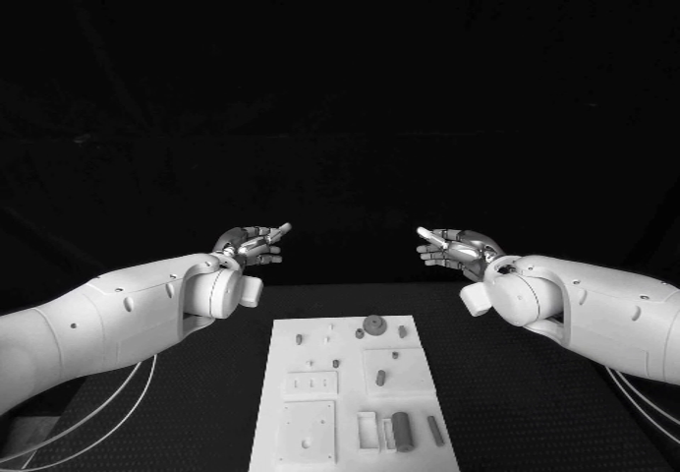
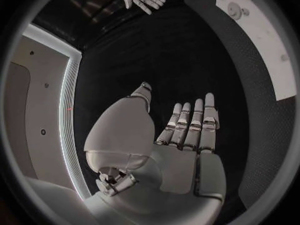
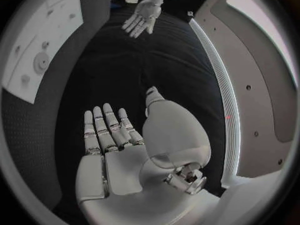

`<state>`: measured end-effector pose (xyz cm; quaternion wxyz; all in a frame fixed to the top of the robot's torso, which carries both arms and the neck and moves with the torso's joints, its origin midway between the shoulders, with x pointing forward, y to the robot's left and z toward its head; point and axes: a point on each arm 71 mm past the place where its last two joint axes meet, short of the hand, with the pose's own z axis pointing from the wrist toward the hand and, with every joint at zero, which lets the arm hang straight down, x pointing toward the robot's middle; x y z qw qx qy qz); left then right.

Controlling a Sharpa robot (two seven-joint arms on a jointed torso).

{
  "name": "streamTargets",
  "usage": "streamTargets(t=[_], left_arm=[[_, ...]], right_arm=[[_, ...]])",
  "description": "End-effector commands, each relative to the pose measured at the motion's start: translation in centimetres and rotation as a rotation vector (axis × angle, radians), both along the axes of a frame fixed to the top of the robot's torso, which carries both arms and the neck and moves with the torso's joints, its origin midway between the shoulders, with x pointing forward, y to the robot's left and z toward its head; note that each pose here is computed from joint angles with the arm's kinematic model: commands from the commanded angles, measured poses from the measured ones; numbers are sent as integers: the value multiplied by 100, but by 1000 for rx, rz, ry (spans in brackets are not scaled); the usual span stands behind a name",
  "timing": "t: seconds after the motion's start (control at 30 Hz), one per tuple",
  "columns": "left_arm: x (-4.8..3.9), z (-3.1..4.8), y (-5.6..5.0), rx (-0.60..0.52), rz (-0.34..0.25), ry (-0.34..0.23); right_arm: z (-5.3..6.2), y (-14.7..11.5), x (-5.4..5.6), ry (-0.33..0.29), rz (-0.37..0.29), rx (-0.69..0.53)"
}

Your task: Assemble the parts on the task board

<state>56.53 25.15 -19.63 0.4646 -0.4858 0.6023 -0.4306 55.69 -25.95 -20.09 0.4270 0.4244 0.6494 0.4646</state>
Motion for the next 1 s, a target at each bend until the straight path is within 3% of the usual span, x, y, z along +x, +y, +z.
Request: streamTargets(t=[0.03,0.2,0.37,0.43,0.7,0.87,1.0], left_arm=[[-56,-14,52,-6,-100,26],[-134,8,83,60,-130,4],[-231,26,83,39,-173,7],[-275,69,57,27,-199,3],[-397,112,-132,-4,-268,-6],[-480,137,-119,-10,-277,-6],[-494,180,-102,-11,-279,-12]], right_arm=[[55,-17,31,-189,95,-344],[74,-33,61,-272,137,-512],[68,-3,58,-335,198,-658],[66,34,51,-364,245,-721],[50,153,43,-455,365,-930],[56,271,14,-514,417,-1066],[71,371,12,-554,449,-1165]])
